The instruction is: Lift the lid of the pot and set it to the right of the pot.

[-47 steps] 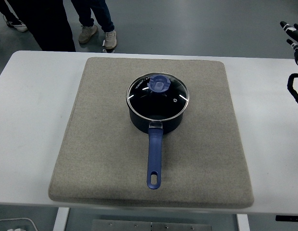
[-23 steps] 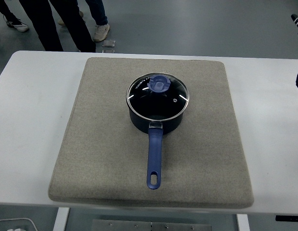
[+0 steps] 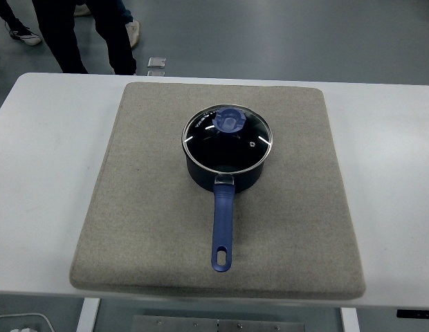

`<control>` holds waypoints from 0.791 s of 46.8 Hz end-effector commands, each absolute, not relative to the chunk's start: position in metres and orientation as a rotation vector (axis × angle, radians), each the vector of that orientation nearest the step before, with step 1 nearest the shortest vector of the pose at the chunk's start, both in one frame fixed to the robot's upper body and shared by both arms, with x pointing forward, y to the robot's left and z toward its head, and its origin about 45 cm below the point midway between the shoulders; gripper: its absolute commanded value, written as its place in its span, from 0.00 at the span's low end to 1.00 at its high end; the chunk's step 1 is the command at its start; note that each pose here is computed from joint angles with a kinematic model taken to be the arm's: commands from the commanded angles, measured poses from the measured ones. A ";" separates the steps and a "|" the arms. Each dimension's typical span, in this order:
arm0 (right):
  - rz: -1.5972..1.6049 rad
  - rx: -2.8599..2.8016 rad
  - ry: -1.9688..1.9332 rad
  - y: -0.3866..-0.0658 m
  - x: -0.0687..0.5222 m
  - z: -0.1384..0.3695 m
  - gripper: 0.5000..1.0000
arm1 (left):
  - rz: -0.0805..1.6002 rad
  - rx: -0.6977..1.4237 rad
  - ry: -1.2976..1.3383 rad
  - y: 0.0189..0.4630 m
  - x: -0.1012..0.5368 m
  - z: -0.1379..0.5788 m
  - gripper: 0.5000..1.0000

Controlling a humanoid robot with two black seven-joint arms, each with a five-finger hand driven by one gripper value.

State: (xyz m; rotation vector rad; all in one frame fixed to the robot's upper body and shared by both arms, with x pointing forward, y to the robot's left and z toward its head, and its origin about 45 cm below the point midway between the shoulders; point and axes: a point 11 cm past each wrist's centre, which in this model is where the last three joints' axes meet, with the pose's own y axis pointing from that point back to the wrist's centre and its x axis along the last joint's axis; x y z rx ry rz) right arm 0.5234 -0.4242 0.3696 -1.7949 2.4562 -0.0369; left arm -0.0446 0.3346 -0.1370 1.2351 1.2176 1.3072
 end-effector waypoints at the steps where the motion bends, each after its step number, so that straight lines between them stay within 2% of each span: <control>1: -0.111 -1.835 2.467 -0.421 0.525 0.375 0.81 | 1.307 1.236 1.219 0.335 -0.045 -0.137 1.00; 25: -0.125 -1.866 2.479 -0.420 0.524 0.367 0.81 | 1.307 1.235 1.218 0.335 -0.044 -0.137 1.00; 37: -0.071 -1.945 2.405 -0.409 0.526 0.363 0.81 | 1.307 1.235 1.218 0.335 -0.044 -0.137 1.00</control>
